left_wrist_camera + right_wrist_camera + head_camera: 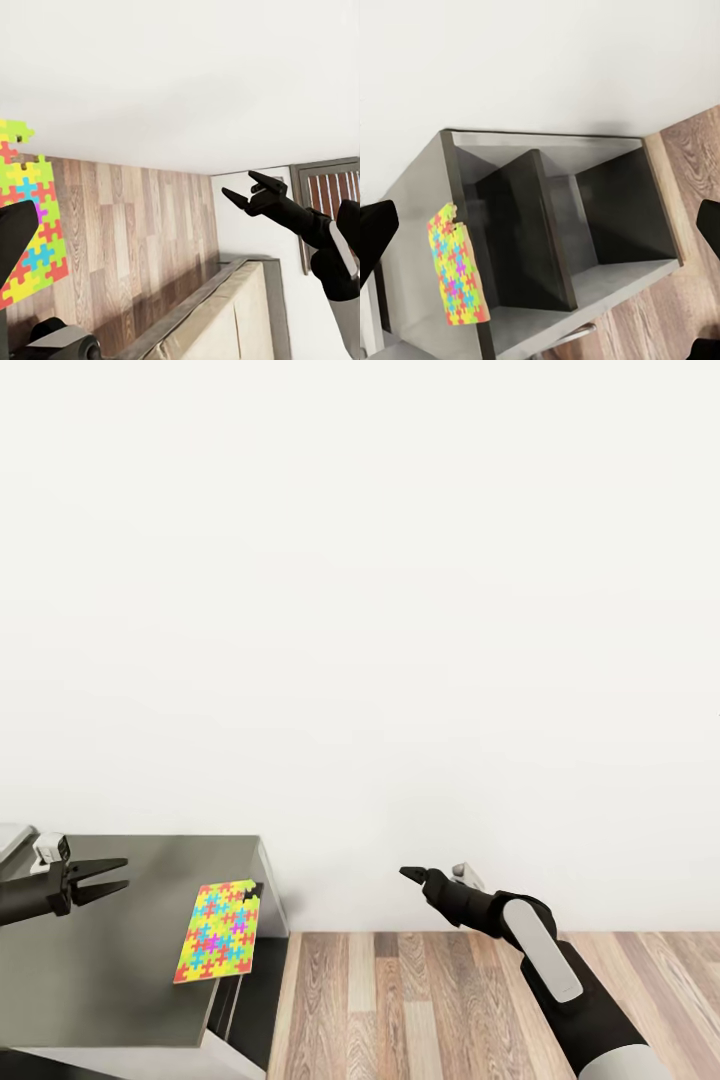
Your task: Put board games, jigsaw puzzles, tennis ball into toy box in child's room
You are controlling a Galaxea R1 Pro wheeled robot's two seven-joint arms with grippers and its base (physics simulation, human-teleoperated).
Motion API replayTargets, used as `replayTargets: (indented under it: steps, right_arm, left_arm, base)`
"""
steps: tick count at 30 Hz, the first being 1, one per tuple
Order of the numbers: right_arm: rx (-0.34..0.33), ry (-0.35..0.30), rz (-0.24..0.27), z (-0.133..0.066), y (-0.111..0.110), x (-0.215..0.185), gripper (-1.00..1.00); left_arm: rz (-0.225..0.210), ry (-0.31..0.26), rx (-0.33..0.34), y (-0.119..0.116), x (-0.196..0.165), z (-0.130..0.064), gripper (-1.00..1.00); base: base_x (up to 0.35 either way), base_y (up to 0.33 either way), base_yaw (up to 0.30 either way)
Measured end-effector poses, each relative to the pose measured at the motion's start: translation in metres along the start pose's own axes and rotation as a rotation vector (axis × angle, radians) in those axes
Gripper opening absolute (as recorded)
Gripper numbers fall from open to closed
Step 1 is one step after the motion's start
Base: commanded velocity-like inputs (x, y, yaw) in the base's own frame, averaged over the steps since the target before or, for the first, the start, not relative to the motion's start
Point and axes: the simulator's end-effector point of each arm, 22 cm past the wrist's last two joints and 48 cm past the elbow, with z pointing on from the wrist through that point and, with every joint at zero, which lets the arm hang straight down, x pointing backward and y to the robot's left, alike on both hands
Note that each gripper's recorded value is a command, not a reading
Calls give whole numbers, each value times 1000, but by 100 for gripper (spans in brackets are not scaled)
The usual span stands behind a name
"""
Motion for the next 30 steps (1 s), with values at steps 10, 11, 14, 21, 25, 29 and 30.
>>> replayTargets:
  steps: [10, 11, 14, 21, 25, 29, 30]
  right_arm:
    - [-9, -10, -11, -4, 7, -3, 100]
    - [-10, -11, -11, -4, 8, -3, 100]
    - [-14, -14, -12, -6, 10, -4, 100]
    - [-21, -21, -17, -9, 15, -7, 100]
    - [-24, -25, -20, -11, 18, -8, 100]
    - [-29, -29, -23, -13, 21, -9, 100]
    - [-30, -30, -24, -13, 22, -9, 100]
  left_arm:
    - [13, -7, 7, -7, -2, -3, 100]
    - [14, -8, 7, -8, -2, -3, 100]
    - [17, -8, 10, -10, -3, -3, 100]
    - [25, -13, 16, -15, -4, -5, 100]
    - [30, -16, 18, -18, -5, -6, 100]
    - [35, -16, 21, -21, -5, -6, 100]
    - [36, -16, 22, -22, -5, -6, 100]
  base:
    - [0, 0, 0]
    - [0, 0, 0]
    - [0, 0, 0]
    - [0, 0, 0]
    - [0, 0, 0]
    - [0, 0, 0]
    - [0, 0, 0]
